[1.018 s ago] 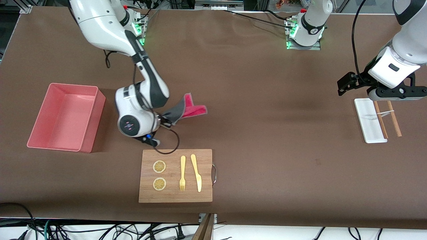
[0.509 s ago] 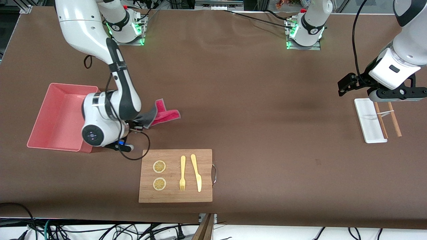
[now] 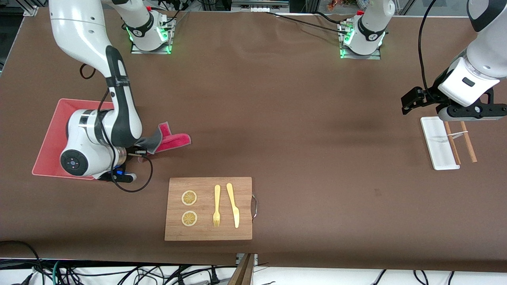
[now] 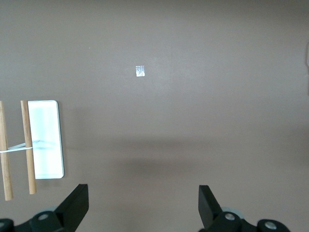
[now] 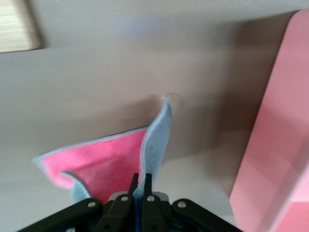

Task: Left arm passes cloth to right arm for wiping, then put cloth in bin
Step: 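Carry the cloth over the pink bin with the right gripper, then lower the cloth into the pink bin and open the right gripper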

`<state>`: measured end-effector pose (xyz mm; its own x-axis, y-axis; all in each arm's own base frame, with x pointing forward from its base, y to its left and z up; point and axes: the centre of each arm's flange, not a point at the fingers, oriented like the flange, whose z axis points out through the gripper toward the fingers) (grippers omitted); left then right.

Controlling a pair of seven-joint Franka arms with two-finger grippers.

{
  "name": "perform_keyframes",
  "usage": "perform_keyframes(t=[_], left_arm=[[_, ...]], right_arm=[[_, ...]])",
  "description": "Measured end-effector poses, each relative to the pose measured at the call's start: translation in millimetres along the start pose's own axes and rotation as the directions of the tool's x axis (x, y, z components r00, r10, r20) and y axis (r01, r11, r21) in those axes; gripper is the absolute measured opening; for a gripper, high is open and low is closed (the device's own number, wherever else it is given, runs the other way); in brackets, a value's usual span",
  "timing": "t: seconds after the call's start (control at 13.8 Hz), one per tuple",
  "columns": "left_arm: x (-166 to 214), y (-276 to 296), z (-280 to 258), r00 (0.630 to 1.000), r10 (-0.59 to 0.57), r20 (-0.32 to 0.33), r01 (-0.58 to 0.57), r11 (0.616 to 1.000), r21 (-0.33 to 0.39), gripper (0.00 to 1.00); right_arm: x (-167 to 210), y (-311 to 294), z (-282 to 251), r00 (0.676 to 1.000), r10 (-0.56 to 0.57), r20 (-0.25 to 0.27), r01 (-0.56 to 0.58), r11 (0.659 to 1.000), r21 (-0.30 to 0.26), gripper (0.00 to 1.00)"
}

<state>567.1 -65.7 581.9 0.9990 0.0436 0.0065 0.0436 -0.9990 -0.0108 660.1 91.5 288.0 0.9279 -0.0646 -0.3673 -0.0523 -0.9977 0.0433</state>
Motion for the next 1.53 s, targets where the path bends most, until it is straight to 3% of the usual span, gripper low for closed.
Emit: perform_keyframes(t=[0.29,0.65,1.02,1.31,1.53], left_arm=[[0.3,-0.1,0.3,1.0,0.0,0.001,0.0,1.0,0.0,1.0],[0.5,-0.4,0.2,1.0,-0.001,0.0,0.001,1.0,0.0,1.0],[0.1,2.0,-0.3,1.0,0.004,-0.001,-0.004,1.0,-0.001,1.0],[0.1,2.0,-0.5,1.0,0.004,-0.001,-0.004,1.0,-0.001,1.0],[0.2,2.0,-0.6,1.0,0.004,-0.001,-0.004,1.0,-0.001,1.0]], right_arm=[[-39.6,17.1,-99.2,0.999,-0.037,-0.036,0.036,0.999,-0.032,0.02],[-65.2,100.1,-151.7,0.993,-0.119,0.006,0.119,0.992,-0.048,0.02],[-76.8,173.7,-163.2,0.975,-0.218,0.042,0.221,0.969,-0.107,0.02],[-70.5,237.2,-149.2,0.964,-0.26,0.05,0.264,0.959,-0.1,0.02],[-52.7,253.4,-117.3,0.965,-0.249,0.085,0.258,0.961,-0.104,0.02]])
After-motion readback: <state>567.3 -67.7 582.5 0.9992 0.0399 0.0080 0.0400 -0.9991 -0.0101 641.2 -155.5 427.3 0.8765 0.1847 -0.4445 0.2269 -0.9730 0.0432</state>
